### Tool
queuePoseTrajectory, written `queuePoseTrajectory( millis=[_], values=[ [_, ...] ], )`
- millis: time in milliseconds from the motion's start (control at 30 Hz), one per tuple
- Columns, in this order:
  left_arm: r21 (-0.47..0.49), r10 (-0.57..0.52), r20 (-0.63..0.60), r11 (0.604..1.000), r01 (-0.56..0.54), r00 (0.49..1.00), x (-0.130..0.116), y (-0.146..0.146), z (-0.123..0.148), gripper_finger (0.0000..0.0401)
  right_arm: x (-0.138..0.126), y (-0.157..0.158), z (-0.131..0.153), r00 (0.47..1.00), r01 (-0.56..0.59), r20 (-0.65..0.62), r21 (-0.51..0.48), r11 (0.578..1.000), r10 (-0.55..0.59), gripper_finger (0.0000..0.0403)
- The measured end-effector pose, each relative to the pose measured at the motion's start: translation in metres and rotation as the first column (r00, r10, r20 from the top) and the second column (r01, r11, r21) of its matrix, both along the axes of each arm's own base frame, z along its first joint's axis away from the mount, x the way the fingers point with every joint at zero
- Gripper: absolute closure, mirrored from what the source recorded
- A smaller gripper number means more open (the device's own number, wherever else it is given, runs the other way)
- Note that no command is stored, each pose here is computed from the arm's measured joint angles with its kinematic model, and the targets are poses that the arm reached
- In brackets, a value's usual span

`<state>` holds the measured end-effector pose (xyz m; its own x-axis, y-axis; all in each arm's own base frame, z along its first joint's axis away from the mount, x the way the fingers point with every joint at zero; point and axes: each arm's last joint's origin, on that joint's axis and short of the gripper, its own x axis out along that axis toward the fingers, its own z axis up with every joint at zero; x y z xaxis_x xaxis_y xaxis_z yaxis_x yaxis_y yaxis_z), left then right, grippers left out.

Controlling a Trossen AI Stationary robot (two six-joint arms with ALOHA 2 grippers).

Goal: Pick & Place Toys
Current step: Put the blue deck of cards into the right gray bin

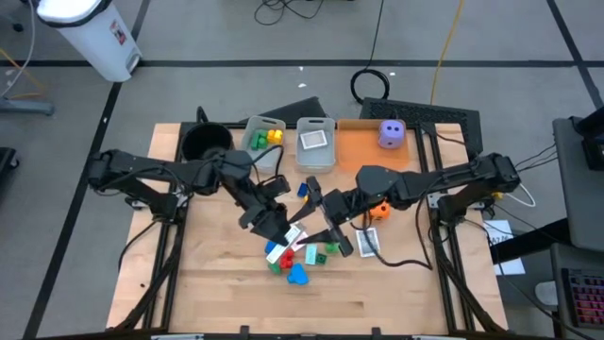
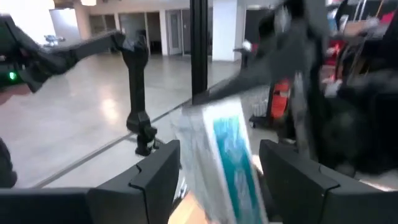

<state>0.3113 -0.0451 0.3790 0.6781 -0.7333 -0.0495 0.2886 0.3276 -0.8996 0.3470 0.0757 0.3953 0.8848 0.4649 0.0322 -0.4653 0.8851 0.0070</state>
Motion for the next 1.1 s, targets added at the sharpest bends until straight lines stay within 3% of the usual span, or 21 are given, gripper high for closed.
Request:
queuePoseTrajectory(
  millis=[267,500,800,1100],
  values=[
    [-0.007,-0.021,0.019,1.000,0.021,1.000,0.0002,0.0007,0.0018,0.0099,-0.0004,0.0001,0.0006,1.000,-0.006,0.005,-0.001,1.000,0.006,0.0217],
    [-0.007,-0.025,0.015,1.000,0.026,1.000,0.0002,0.0005,0.0014,0.0065,-0.0003,0.0000,0.0004,1.000,-0.006,0.006,-0.004,1.000,0.006,0.0274],
    [-0.008,-0.032,0.021,0.999,0.032,0.999,0.0001,0.0002,0.0019,0.0094,-0.0005,0.0005,0.0012,1.000,-0.014,0.028,-0.030,0.999,0.015,0.0346],
    [-0.047,-0.020,0.056,0.999,0.023,0.998,0.0003,0.0005,0.0085,0.0013,-0.0007,0.0000,0.0030,1.000,-0.002,0.022,0.011,1.000,0.002,0.0334]
  ],
)
